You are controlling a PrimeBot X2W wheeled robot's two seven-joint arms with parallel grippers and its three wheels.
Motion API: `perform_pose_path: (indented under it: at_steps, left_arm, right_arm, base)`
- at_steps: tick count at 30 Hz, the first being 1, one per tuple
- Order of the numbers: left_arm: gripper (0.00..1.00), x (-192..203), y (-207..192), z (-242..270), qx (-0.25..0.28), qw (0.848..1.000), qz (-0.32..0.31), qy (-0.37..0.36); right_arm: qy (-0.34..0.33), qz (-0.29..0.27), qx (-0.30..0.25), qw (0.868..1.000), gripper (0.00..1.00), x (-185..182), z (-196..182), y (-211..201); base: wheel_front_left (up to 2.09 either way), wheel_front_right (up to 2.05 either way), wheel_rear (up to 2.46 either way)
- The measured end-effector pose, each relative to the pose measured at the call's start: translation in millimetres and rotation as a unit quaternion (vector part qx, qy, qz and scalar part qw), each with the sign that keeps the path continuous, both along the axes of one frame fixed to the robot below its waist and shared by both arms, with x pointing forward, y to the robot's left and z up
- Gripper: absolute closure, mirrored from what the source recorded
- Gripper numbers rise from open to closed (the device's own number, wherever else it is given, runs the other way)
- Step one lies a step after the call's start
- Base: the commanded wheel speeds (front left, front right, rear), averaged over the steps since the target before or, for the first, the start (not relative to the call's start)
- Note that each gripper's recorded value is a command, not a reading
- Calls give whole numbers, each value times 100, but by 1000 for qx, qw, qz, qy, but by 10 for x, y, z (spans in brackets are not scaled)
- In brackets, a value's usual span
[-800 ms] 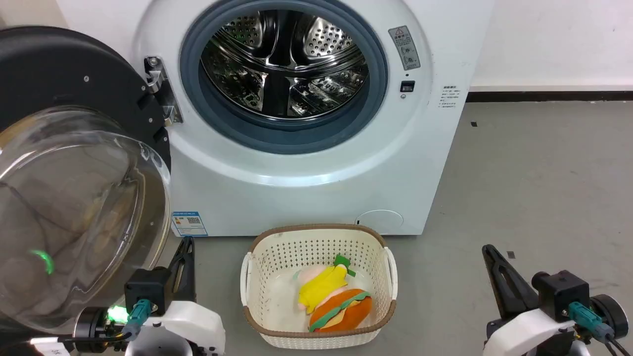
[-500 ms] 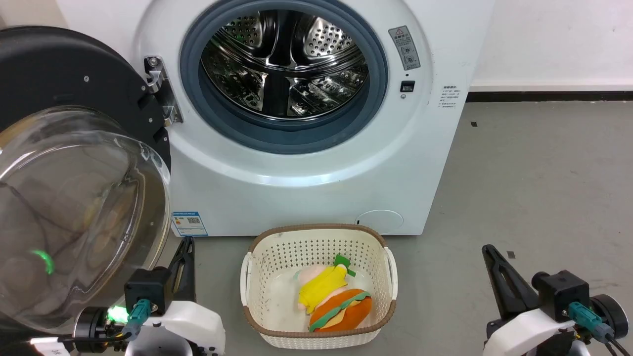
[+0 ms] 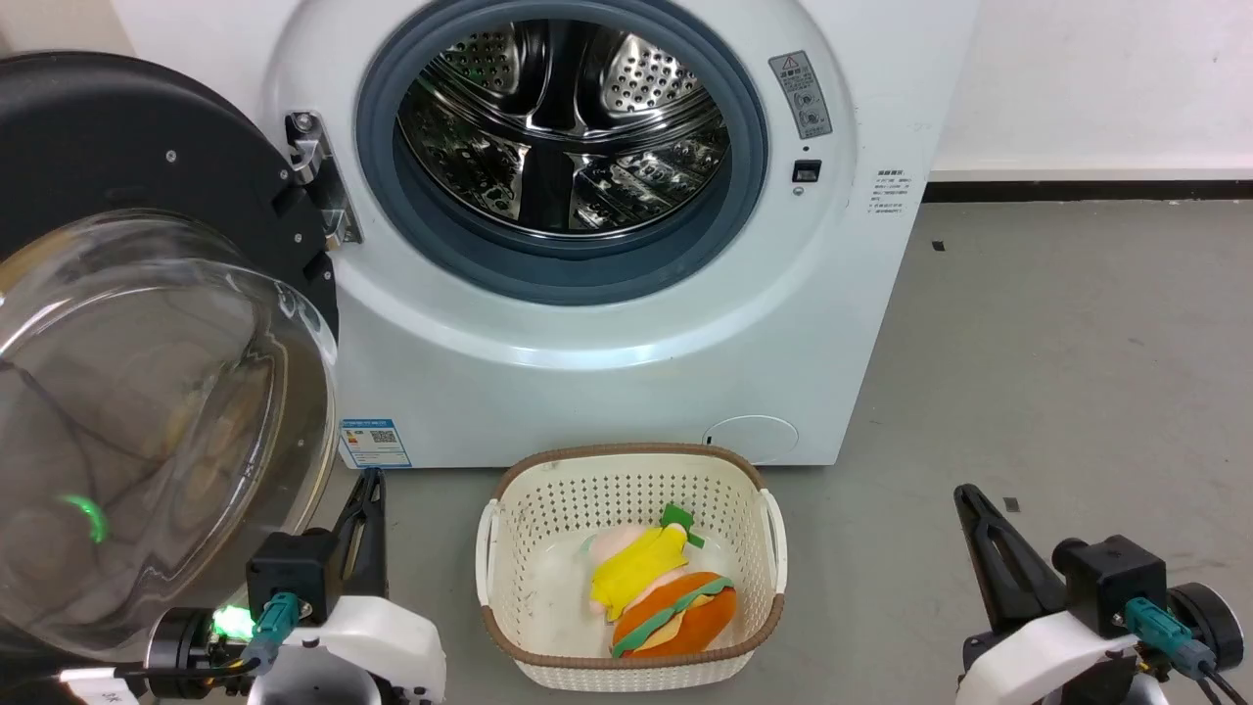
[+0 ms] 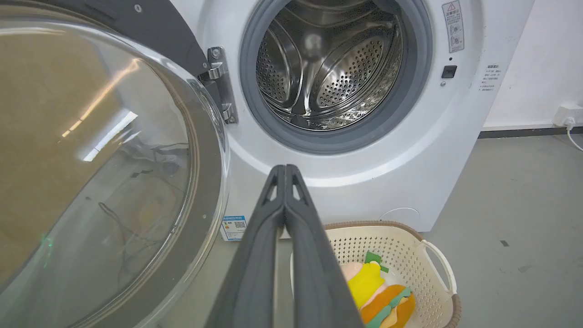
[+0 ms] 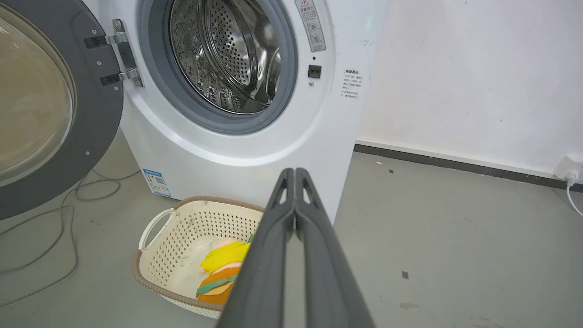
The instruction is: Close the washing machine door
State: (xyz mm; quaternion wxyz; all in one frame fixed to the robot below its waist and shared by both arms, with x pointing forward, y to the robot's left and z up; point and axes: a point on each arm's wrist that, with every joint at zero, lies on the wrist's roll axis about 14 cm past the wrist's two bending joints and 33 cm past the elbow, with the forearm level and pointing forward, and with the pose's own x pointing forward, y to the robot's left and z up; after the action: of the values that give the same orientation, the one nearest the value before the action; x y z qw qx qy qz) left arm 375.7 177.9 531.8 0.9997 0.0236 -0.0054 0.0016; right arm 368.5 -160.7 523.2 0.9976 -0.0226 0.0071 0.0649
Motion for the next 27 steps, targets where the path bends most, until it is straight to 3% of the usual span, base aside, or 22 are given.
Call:
perform_pose_path:
  at_steps: [10, 11, 27]
  left_arm:
    - [100, 0, 0, 0, 0, 1000, 0, 0]
    - [0, 0, -2, 0, 0, 1000, 0, 0]
    - [0, 1, -18, -7, 0, 1000, 5, -5]
  right_arm:
    - [0, 0, 0, 1000, 100, 0, 0, 0]
    - [0, 0, 0, 1000, 0, 0, 0, -1]
    - [-14, -5, 21, 1000, 0, 8, 62, -36]
  base:
    - [0, 0, 0]
    - [0, 0, 0]
    - [0, 0, 0]
